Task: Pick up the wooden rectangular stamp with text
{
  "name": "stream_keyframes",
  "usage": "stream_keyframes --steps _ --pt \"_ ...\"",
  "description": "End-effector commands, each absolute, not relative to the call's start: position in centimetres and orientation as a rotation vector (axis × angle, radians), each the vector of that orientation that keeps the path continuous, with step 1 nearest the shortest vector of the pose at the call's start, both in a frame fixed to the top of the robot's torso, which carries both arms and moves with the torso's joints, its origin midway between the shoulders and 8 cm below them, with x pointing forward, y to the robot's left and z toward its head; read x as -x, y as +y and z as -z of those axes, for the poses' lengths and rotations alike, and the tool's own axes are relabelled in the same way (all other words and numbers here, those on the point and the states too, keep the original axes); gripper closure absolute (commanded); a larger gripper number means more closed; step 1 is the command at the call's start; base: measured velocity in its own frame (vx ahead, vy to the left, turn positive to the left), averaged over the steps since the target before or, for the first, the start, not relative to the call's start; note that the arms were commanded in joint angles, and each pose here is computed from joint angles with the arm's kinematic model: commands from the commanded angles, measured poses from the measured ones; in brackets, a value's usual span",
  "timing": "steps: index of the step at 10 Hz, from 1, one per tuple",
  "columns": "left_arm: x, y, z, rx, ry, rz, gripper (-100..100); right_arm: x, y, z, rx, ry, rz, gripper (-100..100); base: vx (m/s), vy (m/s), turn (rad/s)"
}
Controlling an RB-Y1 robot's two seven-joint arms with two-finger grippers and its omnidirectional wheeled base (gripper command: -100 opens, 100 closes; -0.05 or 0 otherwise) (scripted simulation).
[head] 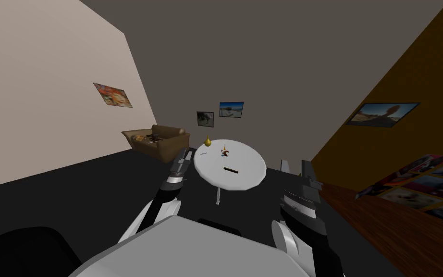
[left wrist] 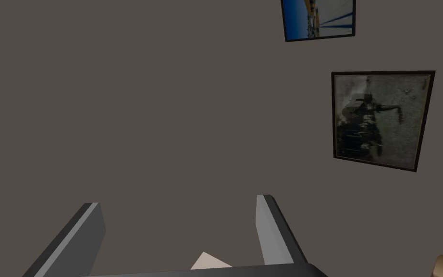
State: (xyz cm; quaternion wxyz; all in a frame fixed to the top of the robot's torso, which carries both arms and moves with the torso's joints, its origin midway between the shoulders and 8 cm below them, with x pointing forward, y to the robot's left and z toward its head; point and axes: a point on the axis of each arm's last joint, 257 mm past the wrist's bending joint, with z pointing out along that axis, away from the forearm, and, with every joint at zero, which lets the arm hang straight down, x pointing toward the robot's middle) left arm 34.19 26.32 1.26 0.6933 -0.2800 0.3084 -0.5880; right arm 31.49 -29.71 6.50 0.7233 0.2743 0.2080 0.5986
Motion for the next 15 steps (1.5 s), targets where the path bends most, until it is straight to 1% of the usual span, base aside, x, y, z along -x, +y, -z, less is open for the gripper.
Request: stream_keyframes --steps 1,4,8,12,15 --pt "-34.2 26.3 -1.3 0.625 0.689 1.313 0 -31.8 -29.2 -6.5 -0.580 0.501 -1.329 -100 -0.060 0.011 0.022" --pt "-34.2 26.3 -1.3 0.625 0.689 1.313 0 -32.5 -28.4 -6.1 -0.545 0.572 -1.341 -100 -0.130 0.014 0.024" --pt "-34.2 26.3 -1.3 0.625 0.688 1.314 0 -33.5 -27.4 -5.2 -0.510 0.663 -1.350 -100 -0.179 0.027 0.047" --pt "-34.2 26.3 -1.3 0.625 0.689 1.314 0 -35.5 -26.0 -2.5 -0.481 0.816 -1.351 -100 -0.196 0.057 0.101" --pt "-34.2 26.3 -1.3 0.625 0.689 1.313 0 -36.3 -25.4 -1.2 -0.458 0.892 -1.344 -100 -0.129 0.018 0.111"
